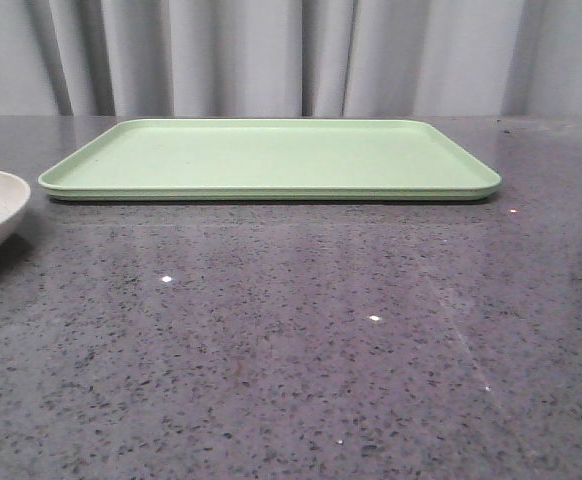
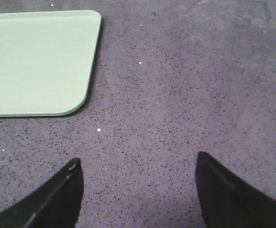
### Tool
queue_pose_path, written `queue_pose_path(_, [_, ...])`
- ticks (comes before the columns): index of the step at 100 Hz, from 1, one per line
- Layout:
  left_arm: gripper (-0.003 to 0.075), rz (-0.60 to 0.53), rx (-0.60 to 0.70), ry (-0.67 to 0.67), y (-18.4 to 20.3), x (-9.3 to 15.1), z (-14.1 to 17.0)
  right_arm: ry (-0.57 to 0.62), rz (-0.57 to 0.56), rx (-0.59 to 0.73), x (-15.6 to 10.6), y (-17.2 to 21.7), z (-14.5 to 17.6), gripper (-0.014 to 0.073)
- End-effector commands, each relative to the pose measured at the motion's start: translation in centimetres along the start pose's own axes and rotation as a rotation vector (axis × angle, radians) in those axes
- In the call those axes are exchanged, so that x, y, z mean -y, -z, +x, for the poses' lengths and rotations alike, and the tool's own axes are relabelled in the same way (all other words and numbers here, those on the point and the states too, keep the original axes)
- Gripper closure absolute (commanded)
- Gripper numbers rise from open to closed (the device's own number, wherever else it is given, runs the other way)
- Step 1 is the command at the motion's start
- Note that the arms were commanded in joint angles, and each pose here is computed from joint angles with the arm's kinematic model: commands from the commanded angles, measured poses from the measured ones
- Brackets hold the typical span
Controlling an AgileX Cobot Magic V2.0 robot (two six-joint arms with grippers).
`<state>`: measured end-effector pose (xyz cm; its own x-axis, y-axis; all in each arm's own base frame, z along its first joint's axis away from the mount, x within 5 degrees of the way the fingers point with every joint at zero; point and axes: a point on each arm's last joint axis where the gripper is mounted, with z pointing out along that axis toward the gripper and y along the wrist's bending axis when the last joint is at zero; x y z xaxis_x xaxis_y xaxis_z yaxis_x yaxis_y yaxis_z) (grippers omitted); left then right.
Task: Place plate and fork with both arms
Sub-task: 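Lift the plate with the left gripper and carry it over the tray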
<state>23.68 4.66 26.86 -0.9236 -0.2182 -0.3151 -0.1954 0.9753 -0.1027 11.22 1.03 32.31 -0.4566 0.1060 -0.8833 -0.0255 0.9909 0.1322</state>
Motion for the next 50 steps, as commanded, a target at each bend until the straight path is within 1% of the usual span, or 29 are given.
queue_pose_path(1, [0.0741,0.044,0.083,-0.022,2.3,0.7,-0.7,0.006,-0.006,0.09,-0.2,0.3,-1.6,0.0087])
queue_pose_path(12, [0.0741,0.094,0.122,-0.03,4.0,1.3,-1.2,0.006,-0.006,0.09,-0.2,0.3,-1.6,0.0087])
queue_pose_path(26, [0.0741,0.16,0.205,-0.03,6.3,2.1,-1.8,0.006,-0.006,0.09,-0.2,0.3,-1.6,0.0087])
queue_pose_path(35, [0.0741,0.225,0.234,-0.05,7.5,2.8,-2.3,0.006,-0.006,0.09,-0.2,0.3,-1.6,0.0087])
queue_pose_path(41, [0.0741,0.278,0.269,-0.04,8.3,3.4,-2.7,0.006,-0.006,0.09,-0.2,0.3,-1.6,0.0087])
queue_pose_path(50, [0.0741,0.315,0.326,-0.042,8.9,4.2,-3.7,0.006,-0.006,0.09,-0.2,0.3,-1.6,0.0087])
